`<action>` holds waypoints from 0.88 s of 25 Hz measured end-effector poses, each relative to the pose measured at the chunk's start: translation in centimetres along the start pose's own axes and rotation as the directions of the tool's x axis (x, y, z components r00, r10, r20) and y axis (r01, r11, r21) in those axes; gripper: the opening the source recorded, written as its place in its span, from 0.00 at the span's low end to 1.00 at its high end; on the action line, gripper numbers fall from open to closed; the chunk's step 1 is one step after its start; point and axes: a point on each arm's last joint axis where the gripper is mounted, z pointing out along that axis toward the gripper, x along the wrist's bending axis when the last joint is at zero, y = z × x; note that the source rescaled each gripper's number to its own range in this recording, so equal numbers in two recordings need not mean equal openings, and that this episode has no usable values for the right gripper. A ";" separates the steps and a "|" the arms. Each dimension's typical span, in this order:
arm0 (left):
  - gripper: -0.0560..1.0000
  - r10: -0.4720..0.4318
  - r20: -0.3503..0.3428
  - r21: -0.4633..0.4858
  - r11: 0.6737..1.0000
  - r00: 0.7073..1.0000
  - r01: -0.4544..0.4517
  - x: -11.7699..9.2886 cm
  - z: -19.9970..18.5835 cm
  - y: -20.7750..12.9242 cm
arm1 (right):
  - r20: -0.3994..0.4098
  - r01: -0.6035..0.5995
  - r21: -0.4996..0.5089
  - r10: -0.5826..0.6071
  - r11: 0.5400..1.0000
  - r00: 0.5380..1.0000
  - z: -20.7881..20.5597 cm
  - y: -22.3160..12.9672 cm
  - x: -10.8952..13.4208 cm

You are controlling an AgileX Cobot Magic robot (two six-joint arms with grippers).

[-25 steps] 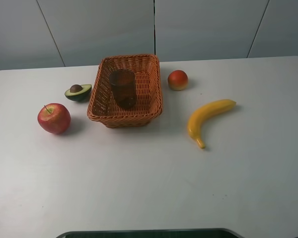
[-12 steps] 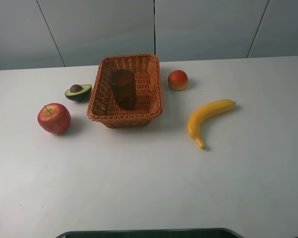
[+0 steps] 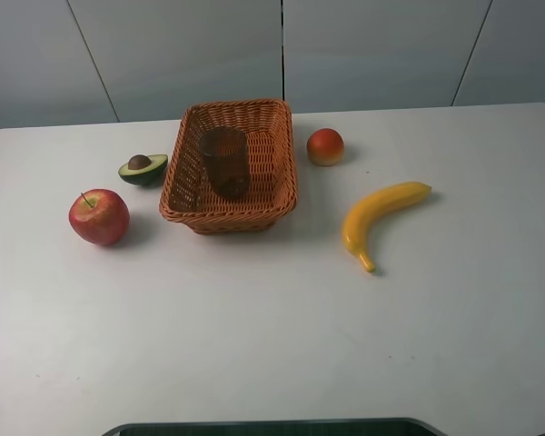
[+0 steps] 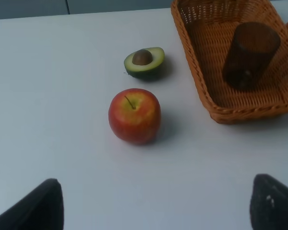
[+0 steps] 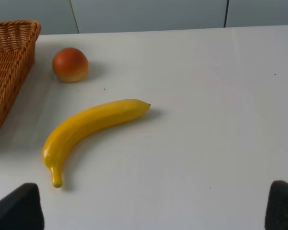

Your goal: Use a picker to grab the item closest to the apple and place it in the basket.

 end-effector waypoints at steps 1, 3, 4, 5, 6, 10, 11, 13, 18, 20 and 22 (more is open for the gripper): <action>1.00 0.001 0.000 -0.004 1.000 1.000 -0.001 0.0 -0.1 -0.4 | 0.000 0.000 0.000 0.000 1.000 1.000 0.0 0.0 0.0; 1.00 0.004 -0.001 -0.010 1.000 1.000 -0.004 0.0 -0.1 -1.2 | 0.000 0.000 0.000 0.000 1.000 1.000 0.0 0.0 0.0; 1.00 0.011 -0.006 -0.021 1.000 1.000 -0.011 0.0 -0.3 -1.6 | 0.000 0.000 0.000 0.000 1.000 1.000 0.0 0.0 0.0; 1.00 0.019 -0.017 -0.032 0.999 1.000 -0.019 0.1 -0.5 -2.0 | 0.000 0.000 0.000 0.000 1.000 1.000 0.0 0.0 0.0; 1.00 0.026 -0.032 -0.040 0.999 0.999 -0.027 0.2 -0.7 -2.4 | 0.000 0.000 0.000 0.000 1.000 1.000 0.0 0.0 0.0; 1.00 0.058 -0.103 -0.066 0.996 0.993 -0.065 0.7 -1.5 -3.8 | 0.000 0.000 0.000 0.000 1.000 1.000 0.0 0.0 0.0; 1.00 0.061 -0.117 -0.073 0.995 0.991 -0.069 0.8 -1.7 -4.0 | 0.000 0.000 0.000 0.000 1.000 1.000 0.0 0.0 0.0; 1.00 0.059 -0.134 -0.066 0.996 0.989 -0.068 0.9 -1.6 -4.2 | 0.000 0.000 0.000 0.000 1.000 1.000 0.0 0.0 0.0; 1.00 0.054 -0.135 -0.069 0.996 0.989 -0.063 0.9 -1.6 -4.3 | 0.000 0.000 0.000 0.000 1.000 1.000 0.0 0.0 0.0; 1.00 0.051 -0.135 -0.071 0.996 0.989 -0.061 0.9 -1.7 -4.3 | 0.000 0.000 0.000 0.000 1.000 1.000 0.0 0.0 0.0; 1.00 0.044 -0.135 -0.075 0.996 0.990 -0.055 1.0 -1.5 -4.4 | 0.000 0.000 0.000 0.000 1.000 1.000 0.0 0.0 0.0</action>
